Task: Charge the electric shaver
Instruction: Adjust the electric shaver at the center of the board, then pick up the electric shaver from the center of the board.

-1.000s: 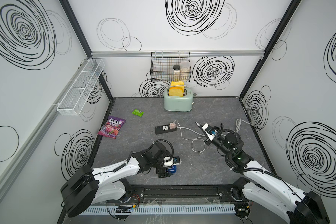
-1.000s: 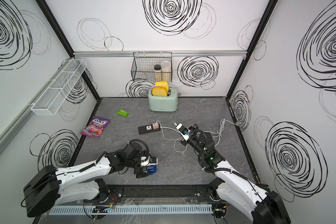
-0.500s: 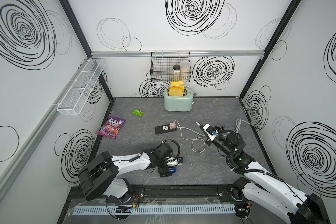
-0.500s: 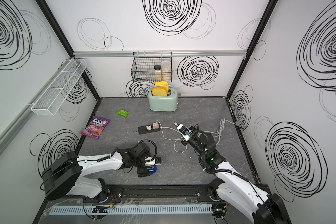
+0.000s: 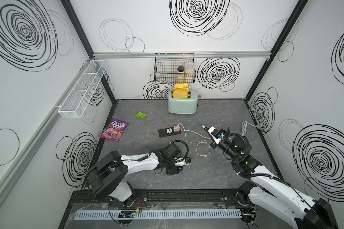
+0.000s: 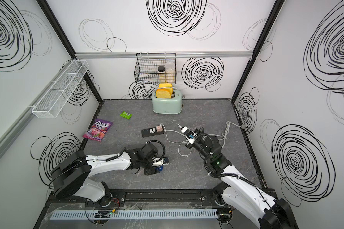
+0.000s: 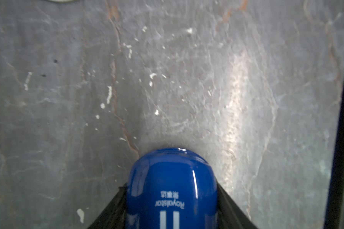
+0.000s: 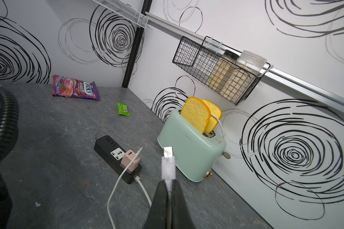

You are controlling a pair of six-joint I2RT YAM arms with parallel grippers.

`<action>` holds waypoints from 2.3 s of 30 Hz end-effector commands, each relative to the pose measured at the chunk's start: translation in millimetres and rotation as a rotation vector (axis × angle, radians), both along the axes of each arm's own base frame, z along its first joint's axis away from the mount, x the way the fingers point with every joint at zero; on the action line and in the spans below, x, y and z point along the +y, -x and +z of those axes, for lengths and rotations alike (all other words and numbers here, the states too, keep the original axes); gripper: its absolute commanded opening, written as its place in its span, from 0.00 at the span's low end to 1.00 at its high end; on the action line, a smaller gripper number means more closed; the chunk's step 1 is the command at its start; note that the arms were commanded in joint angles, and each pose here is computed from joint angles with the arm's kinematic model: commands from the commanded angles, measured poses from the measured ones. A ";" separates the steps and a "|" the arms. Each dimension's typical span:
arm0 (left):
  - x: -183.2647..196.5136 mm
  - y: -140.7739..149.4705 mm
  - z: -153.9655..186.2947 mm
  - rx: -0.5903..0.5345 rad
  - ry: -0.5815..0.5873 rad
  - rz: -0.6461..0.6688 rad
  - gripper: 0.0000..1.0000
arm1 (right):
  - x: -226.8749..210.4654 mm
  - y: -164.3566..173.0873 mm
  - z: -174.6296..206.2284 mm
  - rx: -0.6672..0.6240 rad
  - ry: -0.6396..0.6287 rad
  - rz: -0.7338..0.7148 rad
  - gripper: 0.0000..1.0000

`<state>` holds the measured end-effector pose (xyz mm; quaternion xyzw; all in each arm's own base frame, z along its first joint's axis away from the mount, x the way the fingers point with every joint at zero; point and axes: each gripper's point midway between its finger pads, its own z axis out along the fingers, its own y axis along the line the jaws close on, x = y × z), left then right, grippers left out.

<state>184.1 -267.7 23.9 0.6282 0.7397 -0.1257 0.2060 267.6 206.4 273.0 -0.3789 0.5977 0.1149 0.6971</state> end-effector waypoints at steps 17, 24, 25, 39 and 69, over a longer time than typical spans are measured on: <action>-51.7 -49.0 4.3 -0.033 0.179 0.219 0.68 | -8.5 -2.8 20.9 -0.054 -0.007 -0.037 0.00; -47.6 -30.8 -6.1 -0.014 0.268 0.192 0.72 | -8.0 -2.8 21.8 -0.053 -0.012 -0.035 0.00; -47.0 -27.5 -6.5 -0.014 0.300 0.192 0.72 | -8.8 -2.9 21.7 -0.051 -0.009 -0.039 0.00; -53.3 -24.7 11.7 -0.018 0.575 0.169 0.80 | -12.4 -1.2 23.8 -0.030 0.022 -0.051 0.00; -49.0 -25.0 3.3 -0.072 0.564 0.280 0.84 | -10.4 1.5 22.9 -0.023 0.049 -0.032 0.00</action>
